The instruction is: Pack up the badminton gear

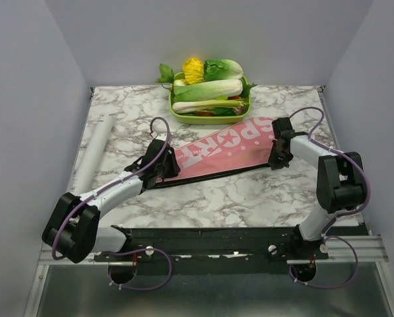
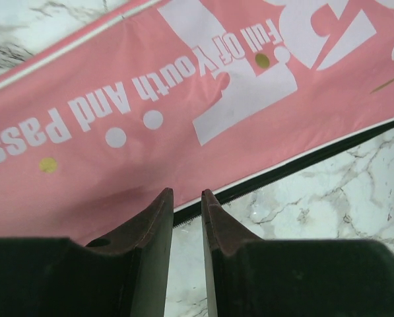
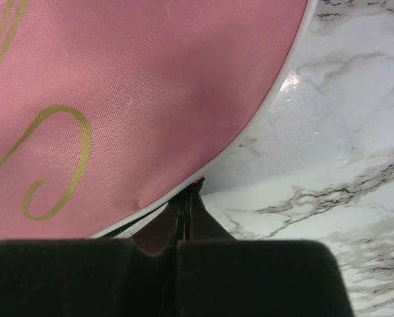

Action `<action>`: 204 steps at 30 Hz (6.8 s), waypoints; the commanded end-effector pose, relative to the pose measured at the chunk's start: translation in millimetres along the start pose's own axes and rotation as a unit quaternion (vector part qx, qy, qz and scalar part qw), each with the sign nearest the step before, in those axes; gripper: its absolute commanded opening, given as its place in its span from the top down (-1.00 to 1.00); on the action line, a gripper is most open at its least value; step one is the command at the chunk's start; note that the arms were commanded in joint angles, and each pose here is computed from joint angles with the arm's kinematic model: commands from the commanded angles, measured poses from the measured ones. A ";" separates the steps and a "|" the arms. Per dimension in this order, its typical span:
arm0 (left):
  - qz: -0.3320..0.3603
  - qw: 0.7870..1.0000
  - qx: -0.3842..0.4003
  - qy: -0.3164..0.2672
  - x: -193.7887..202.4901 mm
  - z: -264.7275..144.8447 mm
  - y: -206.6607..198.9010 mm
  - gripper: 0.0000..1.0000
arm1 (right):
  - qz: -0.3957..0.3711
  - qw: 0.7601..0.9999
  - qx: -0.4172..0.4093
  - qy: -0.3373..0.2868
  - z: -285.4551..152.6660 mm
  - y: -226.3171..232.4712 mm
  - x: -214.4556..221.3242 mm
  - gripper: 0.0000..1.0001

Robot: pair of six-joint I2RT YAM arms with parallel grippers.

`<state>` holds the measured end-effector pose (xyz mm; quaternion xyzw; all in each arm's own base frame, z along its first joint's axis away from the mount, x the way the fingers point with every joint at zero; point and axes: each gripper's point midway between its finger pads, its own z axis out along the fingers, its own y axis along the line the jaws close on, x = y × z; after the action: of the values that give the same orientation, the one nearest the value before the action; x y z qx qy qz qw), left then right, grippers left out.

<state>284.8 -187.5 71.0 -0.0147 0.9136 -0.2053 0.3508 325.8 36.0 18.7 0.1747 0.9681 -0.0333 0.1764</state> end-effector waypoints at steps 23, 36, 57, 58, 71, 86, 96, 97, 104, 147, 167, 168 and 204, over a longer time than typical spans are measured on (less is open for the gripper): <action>0.030 0.987 -0.153 0.032 25.2 26.3 67.2 0.35 | -0.101 0.984 -0.147 0.022 -27.5 93.8 28.5 0.99; 0.034 0.989 -0.136 0.039 27.8 29.6 60.1 0.38 | -0.197 0.941 -0.268 0.063 -67.4 231.5 95.4 0.99; 0.049 0.999 -0.014 -0.009 -10.6 -31.3 -24.7 0.35 | -0.209 0.907 -0.353 0.096 -92.5 306.1 170.7 0.99; 0.048 0.999 -0.009 -0.014 -14.7 -37.4 -27.8 0.33 | -0.208 0.908 -0.353 0.091 -95.2 302.2 168.4 0.99; 0.073 0.992 -0.098 -0.006 -38.1 -70.9 1.7 0.26 | -0.170 0.931 -0.315 0.073 -84.1 190.3 133.2 0.99; -0.007 0.992 -0.114 0.061 27.5 -64.7 51.1 0.24 | -0.140 0.945 -0.280 0.091 -51.0 148.2 124.6 0.99; -0.054 0.990 -0.100 0.082 45.5 -37.4 60.4 0.24 | -0.137 0.943 -0.285 0.105 -50.8 150.4 129.1 0.99; -0.055 0.991 -0.095 0.078 43.2 -34.5 58.4 0.25 | -0.135 0.942 -0.288 0.107 -50.3 151.2 130.1 0.99; -0.059 0.990 -0.103 0.078 45.9 -21.1 63.4 0.28 | -0.138 0.939 -0.294 0.114 -51.5 155.3 139.5 0.99; -0.015 0.989 0.110 0.099 127.5 -90.0 -33.8 1.00 | -0.214 0.873 -0.393 0.192 -129.2 286.9 313.7 0.99; 0.030 0.987 0.107 0.116 138.4 -72.6 -40.9 0.67 | -0.172 0.911 -0.339 0.160 -109.7 178.4 311.5 0.99; 0.031 0.987 0.104 0.118 140.4 -68.8 -39.5 0.67 | -0.176 0.910 -0.340 0.159 -111.0 178.3 312.2 0.99; 0.080 0.984 0.087 0.135 193.4 -41.0 -72.6 0.66 | -0.111 0.927 -0.342 0.112 -143.3 242.4 316.0 0.99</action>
<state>151.8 -266.1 20.7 0.1037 0.9182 -0.2292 0.3061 50.2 346.5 17.9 -0.0556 0.9623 0.2637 0.0370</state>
